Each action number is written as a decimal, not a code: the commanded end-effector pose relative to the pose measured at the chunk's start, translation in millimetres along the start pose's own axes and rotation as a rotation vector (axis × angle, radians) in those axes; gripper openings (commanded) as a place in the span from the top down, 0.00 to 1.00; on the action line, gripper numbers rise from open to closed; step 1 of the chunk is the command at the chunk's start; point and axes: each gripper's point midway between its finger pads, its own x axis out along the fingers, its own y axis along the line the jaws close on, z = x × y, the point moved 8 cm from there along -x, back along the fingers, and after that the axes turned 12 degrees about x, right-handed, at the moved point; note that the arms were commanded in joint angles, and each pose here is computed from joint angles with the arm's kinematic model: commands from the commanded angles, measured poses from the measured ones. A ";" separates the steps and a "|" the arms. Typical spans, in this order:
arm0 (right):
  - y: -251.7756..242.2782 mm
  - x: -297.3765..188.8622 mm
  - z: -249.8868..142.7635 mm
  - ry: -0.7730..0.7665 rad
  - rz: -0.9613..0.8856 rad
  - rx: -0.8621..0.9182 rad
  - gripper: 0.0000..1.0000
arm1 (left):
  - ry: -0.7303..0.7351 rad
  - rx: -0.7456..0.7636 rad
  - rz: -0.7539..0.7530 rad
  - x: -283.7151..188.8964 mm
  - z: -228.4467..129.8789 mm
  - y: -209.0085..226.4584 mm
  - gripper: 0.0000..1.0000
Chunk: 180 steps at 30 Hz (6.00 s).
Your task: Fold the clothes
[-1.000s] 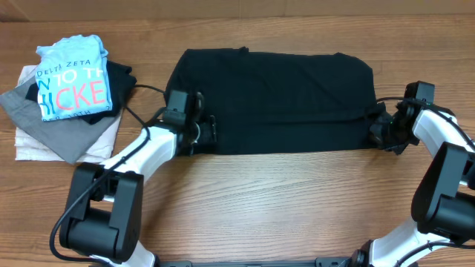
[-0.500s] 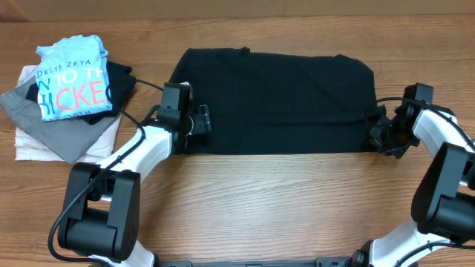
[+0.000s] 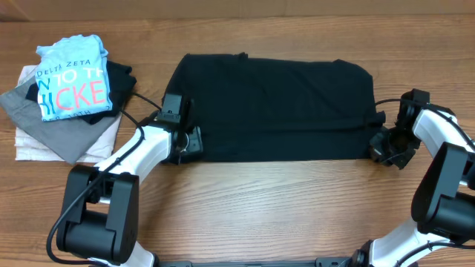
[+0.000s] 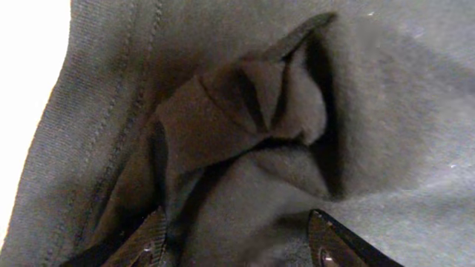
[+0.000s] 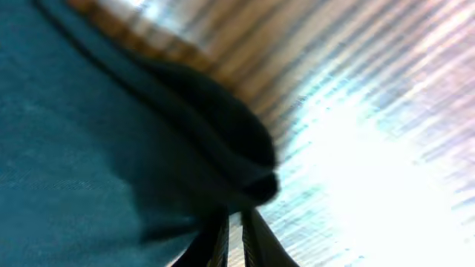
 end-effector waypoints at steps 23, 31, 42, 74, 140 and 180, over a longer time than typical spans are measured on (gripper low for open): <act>12.7 -10.8 2.8 0.017 0.189 -0.059 0.71 | 0.020 0.004 0.070 -40.5 -22.4 12.9 0.18; 19.2 -12.0 11.3 -0.035 0.228 -0.065 0.59 | 0.013 0.003 0.061 -40.4 -21.2 12.0 0.18; 18.2 -12.4 10.7 -0.014 0.244 -0.032 0.96 | 0.011 0.003 0.042 -40.3 -20.7 10.2 0.18; -54.7 -52.9 -16.5 -0.002 -0.133 0.286 0.92 | 0.029 0.037 -0.030 -44.9 -19.1 3.0 0.21; -39.4 -78.6 -16.2 -0.057 0.023 0.219 0.66 | 0.112 0.638 -0.303 -22.3 -59.2 -138.7 0.86; -18.9 -81.0 -19.4 0.011 0.216 0.010 0.67 | 0.086 0.176 0.006 -37.5 18.2 -55.2 0.85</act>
